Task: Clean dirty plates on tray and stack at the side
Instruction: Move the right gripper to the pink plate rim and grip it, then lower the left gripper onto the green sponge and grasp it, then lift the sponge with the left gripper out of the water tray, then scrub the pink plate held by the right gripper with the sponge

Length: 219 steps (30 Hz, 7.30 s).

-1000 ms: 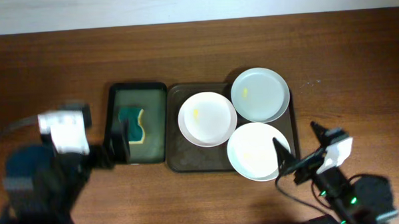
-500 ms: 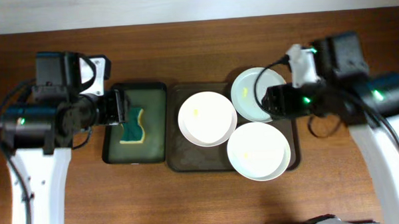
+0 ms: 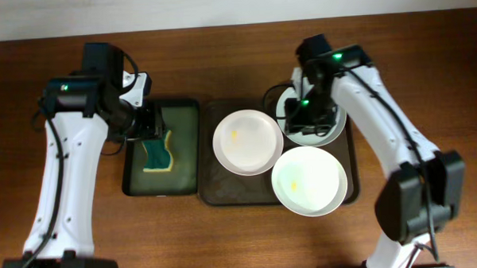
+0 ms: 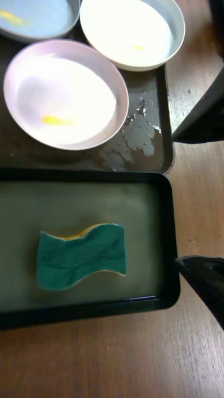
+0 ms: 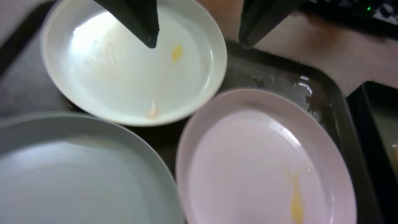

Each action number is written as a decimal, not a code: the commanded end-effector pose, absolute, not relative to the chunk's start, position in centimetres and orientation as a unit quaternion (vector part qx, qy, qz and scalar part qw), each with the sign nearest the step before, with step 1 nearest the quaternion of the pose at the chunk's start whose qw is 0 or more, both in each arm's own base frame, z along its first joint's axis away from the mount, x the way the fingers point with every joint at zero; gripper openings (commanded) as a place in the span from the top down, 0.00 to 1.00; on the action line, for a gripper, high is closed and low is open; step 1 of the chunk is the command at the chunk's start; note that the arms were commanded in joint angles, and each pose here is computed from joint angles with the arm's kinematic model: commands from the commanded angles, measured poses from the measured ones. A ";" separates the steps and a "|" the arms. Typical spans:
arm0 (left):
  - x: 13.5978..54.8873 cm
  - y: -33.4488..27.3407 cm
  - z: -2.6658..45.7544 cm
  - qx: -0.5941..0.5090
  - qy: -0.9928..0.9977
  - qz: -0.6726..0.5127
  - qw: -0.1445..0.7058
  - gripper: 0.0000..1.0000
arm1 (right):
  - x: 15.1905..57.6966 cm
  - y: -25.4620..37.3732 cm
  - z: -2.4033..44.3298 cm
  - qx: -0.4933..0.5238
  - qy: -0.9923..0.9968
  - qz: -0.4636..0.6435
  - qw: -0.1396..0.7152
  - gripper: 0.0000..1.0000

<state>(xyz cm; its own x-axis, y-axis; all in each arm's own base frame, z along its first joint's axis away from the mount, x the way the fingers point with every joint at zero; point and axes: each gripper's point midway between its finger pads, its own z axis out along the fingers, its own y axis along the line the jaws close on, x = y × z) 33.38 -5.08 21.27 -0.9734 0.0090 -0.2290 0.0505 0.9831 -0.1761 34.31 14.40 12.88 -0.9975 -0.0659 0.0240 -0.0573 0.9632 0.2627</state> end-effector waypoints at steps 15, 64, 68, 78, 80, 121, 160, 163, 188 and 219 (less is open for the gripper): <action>35.4 -3.7 19.5 0.005 0.993 -0.046 0.111 0.37 | 35.0 16.0 5.0 0.034 -0.991 -0.103 0.080 0.59; 35.4 -3.9 19.5 -0.020 0.992 -0.053 0.110 0.43 | 35.9 17.1 1.9 0.017 -0.995 -0.090 0.025 0.75; 35.4 -3.9 19.5 -0.020 0.992 -0.053 0.110 0.45 | 36.6 16.6 2.1 0.009 -0.996 -0.092 0.019 0.74; 35.4 -3.9 19.5 -0.021 0.992 -0.053 0.110 0.53 | 37.2 15.7 2.2 -0.004 -0.995 -0.094 0.013 0.96; 35.4 -3.9 19.5 -0.021 0.992 -0.053 0.110 0.53 | 37.3 15.7 2.2 -0.003 -0.995 -0.095 0.013 0.96; 36.8 -1.5 2.1 -0.044 0.999 0.018 0.006 0.44 | 37.2 15.8 2.3 -0.003 -0.995 -0.096 0.014 0.96; 39.8 -1.6 28.9 -0.055 0.906 -0.027 0.419 1.00 | 37.2 15.8 2.3 -0.003 -0.995 -0.096 0.013 0.96; 40.1 -1.6 29.0 -0.055 0.904 -0.027 0.423 1.00 | 37.3 15.8 2.3 -0.003 -0.995 -0.096 0.013 0.96; 41.2 -3.6 23.9 -0.039 0.934 -0.054 0.351 1.00 | 37.3 15.8 2.3 -0.003 -0.995 -0.097 0.012 0.96; 42.2 -12.1 14.8 0.026 0.988 -0.134 0.073 1.00 | 37.3 16.3 2.3 0.007 -0.994 -0.110 0.012 0.96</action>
<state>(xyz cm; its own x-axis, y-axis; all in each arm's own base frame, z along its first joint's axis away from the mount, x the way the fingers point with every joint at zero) 41.27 -8.25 14.74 -0.9930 -0.0372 -0.1125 -0.0135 0.9787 -0.2051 36.96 16.03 1.56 -0.9990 -0.0098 0.0446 -0.0006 0.9792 0.2028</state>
